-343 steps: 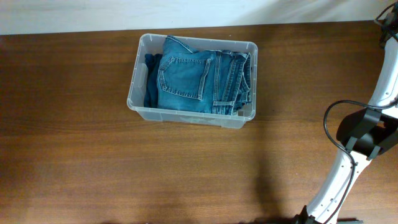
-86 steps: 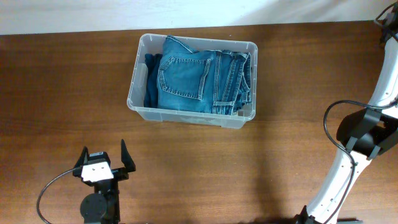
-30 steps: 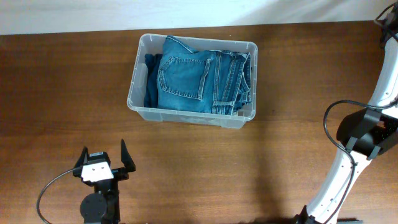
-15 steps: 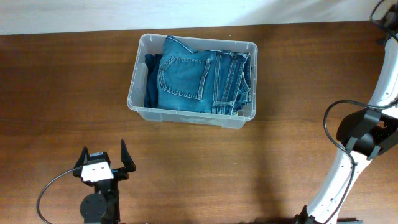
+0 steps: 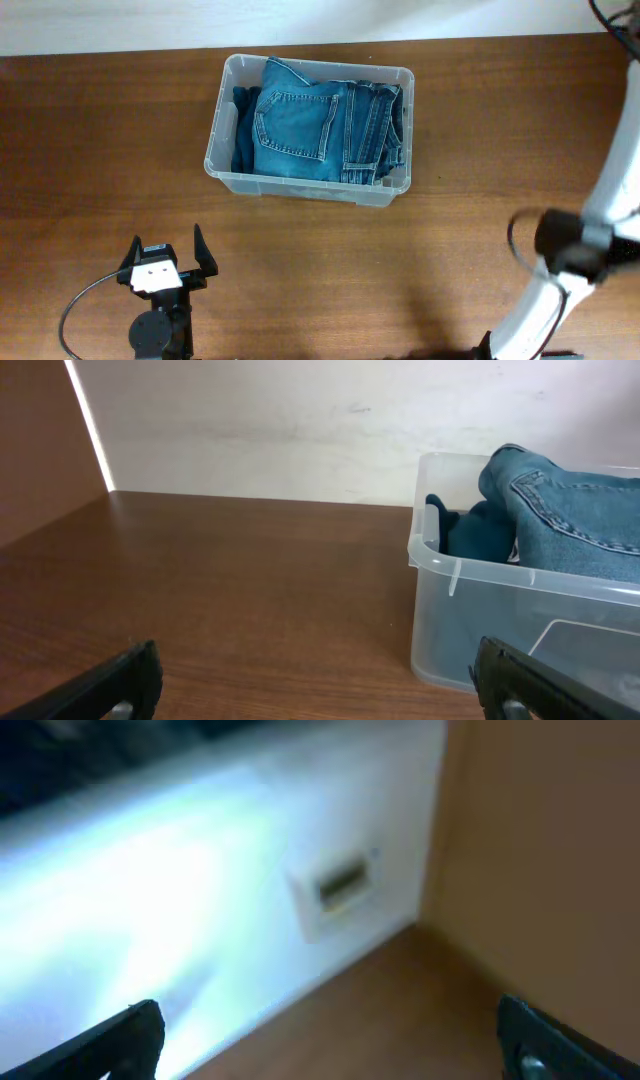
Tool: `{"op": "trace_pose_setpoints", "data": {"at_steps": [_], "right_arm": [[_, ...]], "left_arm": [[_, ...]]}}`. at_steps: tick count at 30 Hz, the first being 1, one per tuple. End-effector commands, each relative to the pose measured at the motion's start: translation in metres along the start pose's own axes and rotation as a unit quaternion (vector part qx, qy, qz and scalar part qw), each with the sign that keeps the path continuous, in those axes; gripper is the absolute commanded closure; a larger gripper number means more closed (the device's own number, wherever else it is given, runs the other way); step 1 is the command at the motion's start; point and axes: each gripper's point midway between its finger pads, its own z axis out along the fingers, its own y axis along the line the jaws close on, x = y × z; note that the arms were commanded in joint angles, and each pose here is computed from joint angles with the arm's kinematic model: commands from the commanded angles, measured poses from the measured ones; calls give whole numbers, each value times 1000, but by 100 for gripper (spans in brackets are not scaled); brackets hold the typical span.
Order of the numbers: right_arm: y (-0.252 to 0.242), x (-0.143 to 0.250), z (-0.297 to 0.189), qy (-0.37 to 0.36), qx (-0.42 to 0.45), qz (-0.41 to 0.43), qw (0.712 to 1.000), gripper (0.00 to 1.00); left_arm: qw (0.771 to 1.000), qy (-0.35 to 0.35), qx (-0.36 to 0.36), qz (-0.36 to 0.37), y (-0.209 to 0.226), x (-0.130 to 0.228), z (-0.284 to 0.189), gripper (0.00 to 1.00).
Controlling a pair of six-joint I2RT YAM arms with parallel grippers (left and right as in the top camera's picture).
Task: Pack container
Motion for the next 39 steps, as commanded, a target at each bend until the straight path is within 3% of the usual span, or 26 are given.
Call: {"op": "trace_pose_setpoints", "data": {"at_steps": [1,10,19,28,39], "right_arm": [[6,-75,-136,-98,-47,21,994,2],[-4,-109,-328,-197,-128,41,971,1],[-51,-53,-421,-165,-128,31,977,2],[-67,-6,-434,-136,-126,40,982,2],[-55,71,-363,-165,-151,55,973,1]], "left_arm": [[1000,-1,-8,6,3,0,0,1],[1000,-1,-8,6,3,0,0,1],[1000,-1,-8,6,3,0,0,1],[1000,-1,-8,6,3,0,0,1],[1000,-1,-8,6,3,0,0,1]]}}
